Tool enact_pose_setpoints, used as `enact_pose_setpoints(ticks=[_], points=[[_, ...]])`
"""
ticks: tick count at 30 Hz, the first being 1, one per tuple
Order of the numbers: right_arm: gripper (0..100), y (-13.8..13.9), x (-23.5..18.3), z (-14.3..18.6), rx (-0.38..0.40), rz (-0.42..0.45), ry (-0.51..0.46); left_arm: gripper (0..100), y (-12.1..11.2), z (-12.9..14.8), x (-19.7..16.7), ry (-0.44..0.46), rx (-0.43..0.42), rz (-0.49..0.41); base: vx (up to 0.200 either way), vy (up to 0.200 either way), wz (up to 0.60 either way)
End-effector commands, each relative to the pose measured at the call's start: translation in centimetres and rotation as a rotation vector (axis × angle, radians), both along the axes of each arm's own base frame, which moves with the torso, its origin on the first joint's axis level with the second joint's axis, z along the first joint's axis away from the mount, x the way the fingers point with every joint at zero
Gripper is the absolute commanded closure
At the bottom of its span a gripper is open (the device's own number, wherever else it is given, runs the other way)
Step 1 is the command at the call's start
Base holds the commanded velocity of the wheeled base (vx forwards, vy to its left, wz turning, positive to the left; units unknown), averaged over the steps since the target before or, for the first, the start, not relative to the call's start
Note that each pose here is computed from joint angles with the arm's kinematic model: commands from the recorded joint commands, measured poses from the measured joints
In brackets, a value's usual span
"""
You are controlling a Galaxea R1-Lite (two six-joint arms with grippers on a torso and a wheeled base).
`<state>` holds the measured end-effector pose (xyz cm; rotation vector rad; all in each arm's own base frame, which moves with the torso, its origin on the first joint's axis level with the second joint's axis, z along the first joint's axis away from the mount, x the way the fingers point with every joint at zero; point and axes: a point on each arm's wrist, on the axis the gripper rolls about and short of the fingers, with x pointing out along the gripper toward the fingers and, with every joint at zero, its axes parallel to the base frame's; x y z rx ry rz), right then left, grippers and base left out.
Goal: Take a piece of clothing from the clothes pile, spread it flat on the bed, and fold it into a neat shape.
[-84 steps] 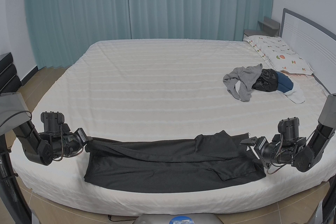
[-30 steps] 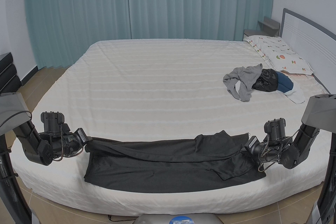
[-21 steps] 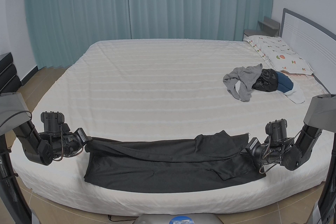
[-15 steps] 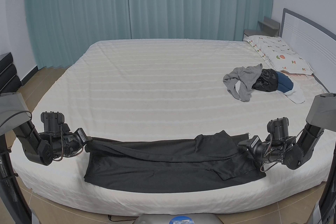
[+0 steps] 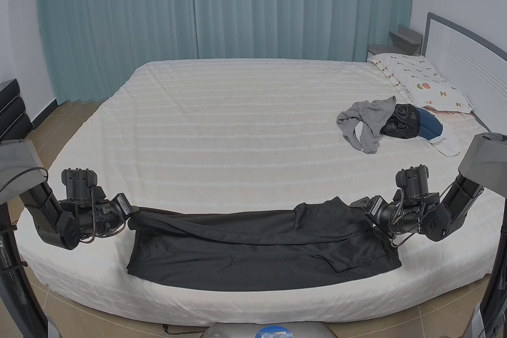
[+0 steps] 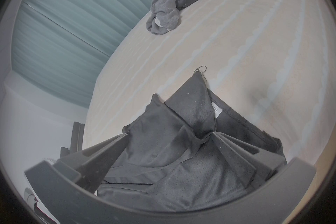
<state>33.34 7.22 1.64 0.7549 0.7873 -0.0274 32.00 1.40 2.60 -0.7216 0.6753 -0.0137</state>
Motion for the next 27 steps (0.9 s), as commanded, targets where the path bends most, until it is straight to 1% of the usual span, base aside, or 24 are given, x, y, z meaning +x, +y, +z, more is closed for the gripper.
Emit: enact_pose_setpoints(ticks=[1, 8, 9, 20, 23, 27], points=[[0, 0.0, 0.4, -1.5, -0.013, 0.002, 0.032, 100, 0.0, -0.1, 0.0, 0.002, 0.000, 0.000, 0.000, 0.000, 0.00], [0, 0.1, 1.5, -2.3, -0.042, 0.025, 0.019, 100, 0.0, 0.1, 0.0, -0.003, 0.000, 0.000, 0.000, 0.000, 0.00], [100, 0.1, 1.7, -2.3, -0.049, 0.032, 0.012, 100, 0.0, 0.1, 0.0, -0.003, 0.002, 0.000, 0.000, 0.000, 0.00], [100, 0.1, 1.5, -1.9, -0.109, 0.087, -0.015, 100, 0.0, 0.1, 0.0, -0.004, 0.004, -0.002, 0.000, 0.000, 0.00], [100, 0.0, 1.5, -1.8, -0.109, 0.085, -0.019, 100, 0.0, 0.1, 0.0, -0.004, 0.004, -0.002, 0.000, 0.000, 0.00], [100, -0.5, 1.9, -0.4, -0.089, 0.056, -0.063, 100, 0.0, 0.2, 0.0, -0.007, 0.005, -0.001, 0.000, 0.000, 0.00]])
